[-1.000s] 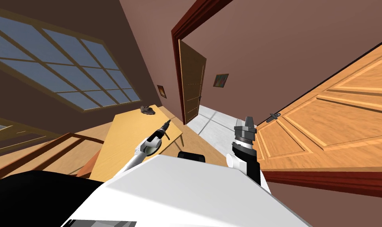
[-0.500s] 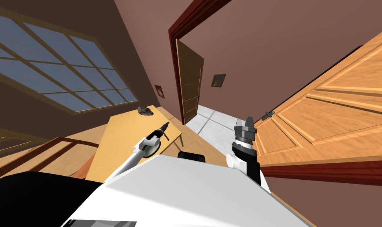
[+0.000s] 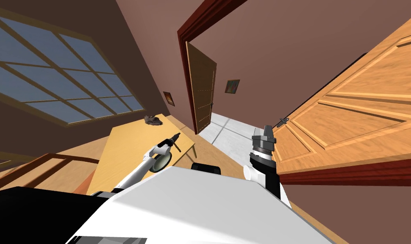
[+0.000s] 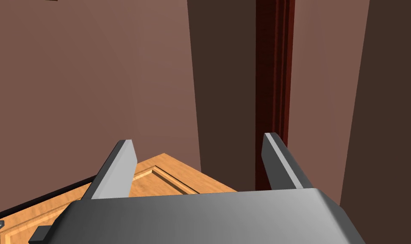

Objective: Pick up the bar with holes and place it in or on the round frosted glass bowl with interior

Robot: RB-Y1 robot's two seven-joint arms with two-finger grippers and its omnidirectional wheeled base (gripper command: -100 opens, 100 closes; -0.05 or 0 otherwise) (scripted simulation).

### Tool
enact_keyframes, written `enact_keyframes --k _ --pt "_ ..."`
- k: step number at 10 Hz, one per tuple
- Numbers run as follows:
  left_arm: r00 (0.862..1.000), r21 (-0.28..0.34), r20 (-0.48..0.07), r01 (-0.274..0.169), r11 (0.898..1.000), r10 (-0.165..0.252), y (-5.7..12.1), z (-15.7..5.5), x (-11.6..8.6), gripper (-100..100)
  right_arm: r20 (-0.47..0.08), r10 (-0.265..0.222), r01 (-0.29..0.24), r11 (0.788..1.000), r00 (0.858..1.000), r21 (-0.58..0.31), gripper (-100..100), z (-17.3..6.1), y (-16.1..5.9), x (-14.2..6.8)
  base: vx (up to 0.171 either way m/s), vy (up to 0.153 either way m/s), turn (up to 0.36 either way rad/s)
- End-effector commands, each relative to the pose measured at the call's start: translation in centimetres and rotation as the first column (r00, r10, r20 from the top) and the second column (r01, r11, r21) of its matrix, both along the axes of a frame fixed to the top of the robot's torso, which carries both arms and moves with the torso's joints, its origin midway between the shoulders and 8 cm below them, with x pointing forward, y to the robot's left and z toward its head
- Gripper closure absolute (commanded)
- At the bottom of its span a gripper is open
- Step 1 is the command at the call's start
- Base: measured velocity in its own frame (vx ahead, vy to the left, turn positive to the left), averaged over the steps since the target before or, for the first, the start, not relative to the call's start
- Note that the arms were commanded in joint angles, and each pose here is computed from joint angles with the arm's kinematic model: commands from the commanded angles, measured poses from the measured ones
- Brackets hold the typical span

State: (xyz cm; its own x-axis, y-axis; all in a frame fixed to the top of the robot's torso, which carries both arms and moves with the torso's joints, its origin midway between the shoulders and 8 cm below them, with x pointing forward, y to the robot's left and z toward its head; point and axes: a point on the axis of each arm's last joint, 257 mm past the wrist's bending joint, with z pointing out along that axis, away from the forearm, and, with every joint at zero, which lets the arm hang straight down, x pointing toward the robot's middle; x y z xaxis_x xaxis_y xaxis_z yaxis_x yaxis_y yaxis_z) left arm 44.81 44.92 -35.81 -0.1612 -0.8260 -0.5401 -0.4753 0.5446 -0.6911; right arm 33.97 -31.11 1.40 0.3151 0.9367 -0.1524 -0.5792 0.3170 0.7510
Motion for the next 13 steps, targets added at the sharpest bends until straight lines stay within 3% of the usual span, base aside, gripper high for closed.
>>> enact_keyframes --k 1,3,7,9,13 --pt "0.999 0.011 -0.050 -0.015 1.000 0.016 1.1 -1.4 -0.8 -100 0.000 0.000 0.000 1.000 1.000 0.000 0 0.0 0.0 0.0 0.001 0.014 -0.050" --pt "0.992 0.027 -0.121 -0.034 0.999 0.037 2.8 -3.0 -1.5 -100 0.000 0.000 0.000 1.000 1.000 0.000 0 0.0 0.0 0.0 0.003 0.015 -0.062" --pt "0.962 0.050 -0.260 -0.069 0.996 0.080 5.7 -6.0 -3.5 -100 0.000 0.000 0.000 1.000 1.000 0.000 0 0.0 0.0 0.0 0.004 0.015 -0.064" --pt "0.940 0.056 -0.327 -0.085 0.995 0.099 6.9 -7.4 -4.6 -100 0.000 0.000 0.000 1.000 1.000 0.000 0 0.0 0.0 0.0 0.006 0.016 -0.067" --pt "0.882 0.057 -0.454 -0.115 0.992 0.128 8.8 -10.0 -7.1 -100 0.000 0.000 0.000 1.000 1.000 0.000 0 0.0 0.0 0.0 0.010 0.016 -0.062"
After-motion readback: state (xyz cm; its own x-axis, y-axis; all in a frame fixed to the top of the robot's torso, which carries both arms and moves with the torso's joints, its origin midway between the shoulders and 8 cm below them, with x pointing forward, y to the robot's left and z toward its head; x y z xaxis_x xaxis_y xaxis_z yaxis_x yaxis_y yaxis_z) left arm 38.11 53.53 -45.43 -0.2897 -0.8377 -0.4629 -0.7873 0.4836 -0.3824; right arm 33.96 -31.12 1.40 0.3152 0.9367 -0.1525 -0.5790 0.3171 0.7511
